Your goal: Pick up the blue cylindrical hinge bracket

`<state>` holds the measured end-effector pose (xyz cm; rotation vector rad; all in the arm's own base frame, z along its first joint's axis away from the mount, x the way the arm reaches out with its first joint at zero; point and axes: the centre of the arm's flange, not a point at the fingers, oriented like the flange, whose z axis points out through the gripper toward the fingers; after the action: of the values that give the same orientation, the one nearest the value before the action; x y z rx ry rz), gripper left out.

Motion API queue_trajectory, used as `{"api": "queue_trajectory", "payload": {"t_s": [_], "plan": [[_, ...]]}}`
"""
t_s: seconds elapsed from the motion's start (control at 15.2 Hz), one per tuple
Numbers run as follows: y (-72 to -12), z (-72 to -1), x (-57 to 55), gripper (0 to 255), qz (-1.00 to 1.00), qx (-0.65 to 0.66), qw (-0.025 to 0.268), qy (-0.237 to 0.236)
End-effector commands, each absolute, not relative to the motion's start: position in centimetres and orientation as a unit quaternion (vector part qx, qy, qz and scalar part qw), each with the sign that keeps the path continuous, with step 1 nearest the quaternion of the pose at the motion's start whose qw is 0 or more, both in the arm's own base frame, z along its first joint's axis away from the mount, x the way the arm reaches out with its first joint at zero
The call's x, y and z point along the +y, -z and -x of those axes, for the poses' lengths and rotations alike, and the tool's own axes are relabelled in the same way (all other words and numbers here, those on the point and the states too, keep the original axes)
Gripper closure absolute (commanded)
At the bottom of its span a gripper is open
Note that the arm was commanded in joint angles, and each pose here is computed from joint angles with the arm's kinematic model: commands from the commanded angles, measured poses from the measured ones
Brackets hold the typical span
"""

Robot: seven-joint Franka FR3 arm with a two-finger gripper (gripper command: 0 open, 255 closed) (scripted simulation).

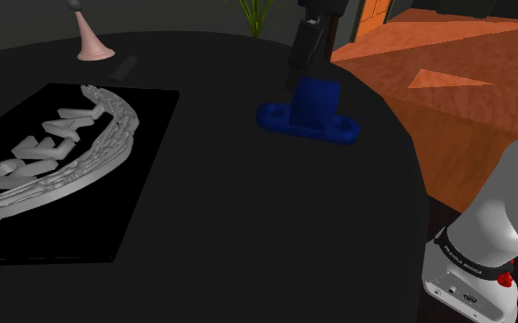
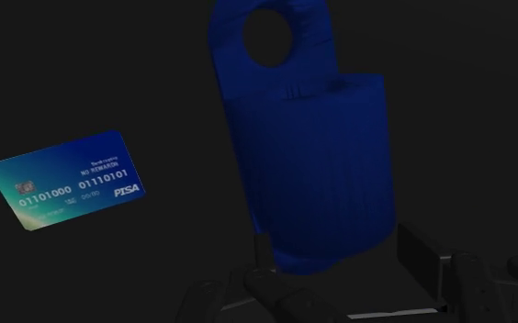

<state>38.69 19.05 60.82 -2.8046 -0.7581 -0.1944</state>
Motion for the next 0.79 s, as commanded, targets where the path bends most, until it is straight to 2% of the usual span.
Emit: {"api": "queue_trajectory", "payload": {"t_s": [0.0,0.73], "plan": [[-61.8,-38.7,19.0,255,0.957,-0.259,0.115,0.067],[-67.2,-38.7,19.0,255,0.957,-0.259,0.115,0.067]]}}
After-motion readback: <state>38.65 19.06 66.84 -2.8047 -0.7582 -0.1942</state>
